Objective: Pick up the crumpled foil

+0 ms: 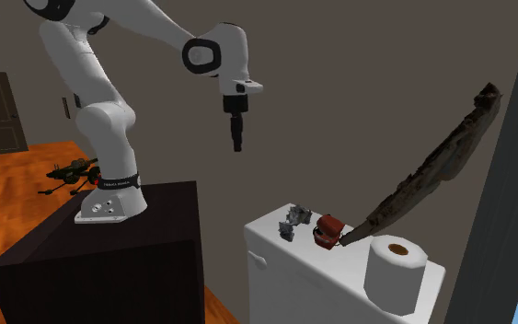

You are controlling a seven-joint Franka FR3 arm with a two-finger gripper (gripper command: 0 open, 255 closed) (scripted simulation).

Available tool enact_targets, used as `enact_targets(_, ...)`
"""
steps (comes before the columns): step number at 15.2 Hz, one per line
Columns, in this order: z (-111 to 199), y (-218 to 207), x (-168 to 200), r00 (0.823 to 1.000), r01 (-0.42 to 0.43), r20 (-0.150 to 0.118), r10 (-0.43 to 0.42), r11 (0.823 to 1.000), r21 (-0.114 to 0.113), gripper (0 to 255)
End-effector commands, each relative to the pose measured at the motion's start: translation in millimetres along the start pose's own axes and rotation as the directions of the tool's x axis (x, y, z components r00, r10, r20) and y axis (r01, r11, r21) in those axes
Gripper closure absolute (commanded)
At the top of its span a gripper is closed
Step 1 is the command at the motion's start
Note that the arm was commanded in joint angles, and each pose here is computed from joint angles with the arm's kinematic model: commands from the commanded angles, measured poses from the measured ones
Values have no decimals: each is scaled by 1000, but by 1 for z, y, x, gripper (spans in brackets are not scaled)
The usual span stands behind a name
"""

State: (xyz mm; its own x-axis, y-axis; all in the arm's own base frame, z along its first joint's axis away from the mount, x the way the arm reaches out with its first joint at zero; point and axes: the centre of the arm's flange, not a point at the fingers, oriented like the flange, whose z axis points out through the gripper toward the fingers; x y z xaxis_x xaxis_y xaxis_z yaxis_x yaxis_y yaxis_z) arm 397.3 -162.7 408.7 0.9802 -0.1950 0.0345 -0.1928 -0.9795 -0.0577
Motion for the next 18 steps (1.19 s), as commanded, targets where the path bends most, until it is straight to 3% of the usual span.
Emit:
enact_targets(1,15,16,11,1000,-12,-8,12,1000,10,0)
enact_targets(18,170,149,115,992,-108,-52,114,989,103,0)
